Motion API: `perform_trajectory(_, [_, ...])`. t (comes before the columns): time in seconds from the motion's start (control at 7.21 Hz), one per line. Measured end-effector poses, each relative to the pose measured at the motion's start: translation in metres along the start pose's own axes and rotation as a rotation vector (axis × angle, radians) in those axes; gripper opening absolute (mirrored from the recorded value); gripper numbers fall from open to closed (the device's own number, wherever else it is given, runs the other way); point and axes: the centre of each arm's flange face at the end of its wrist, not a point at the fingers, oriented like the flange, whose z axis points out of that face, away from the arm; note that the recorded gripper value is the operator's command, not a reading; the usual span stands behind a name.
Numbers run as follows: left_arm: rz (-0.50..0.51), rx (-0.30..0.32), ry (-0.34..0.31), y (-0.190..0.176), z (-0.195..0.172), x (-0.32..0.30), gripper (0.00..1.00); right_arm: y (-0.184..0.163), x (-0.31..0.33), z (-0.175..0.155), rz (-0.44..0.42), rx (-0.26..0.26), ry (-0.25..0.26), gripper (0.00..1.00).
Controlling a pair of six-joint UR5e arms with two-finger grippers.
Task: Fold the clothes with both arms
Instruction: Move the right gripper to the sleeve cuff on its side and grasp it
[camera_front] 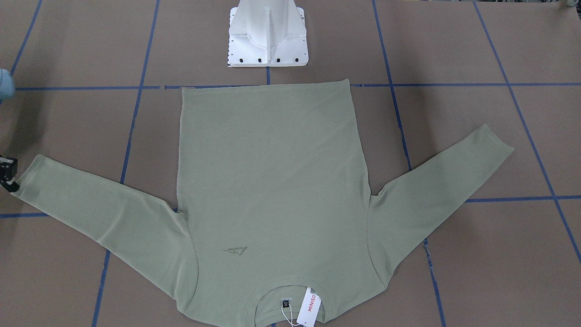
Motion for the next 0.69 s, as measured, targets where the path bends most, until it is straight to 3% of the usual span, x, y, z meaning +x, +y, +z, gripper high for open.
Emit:
perform_trajectory(0.42, [0.000,0.001,-0.001,0.000,-0.001,0.000,1.00,-0.010,-0.017,-0.013,-0.009,0.018,-0.016,0.00])
perform_trajectory(0.69, [-0.001,-0.001,0.000,0.001,0.000,-0.001,1.00,-0.030,-0.053,-0.036,0.008,0.008,0.002,0.00])
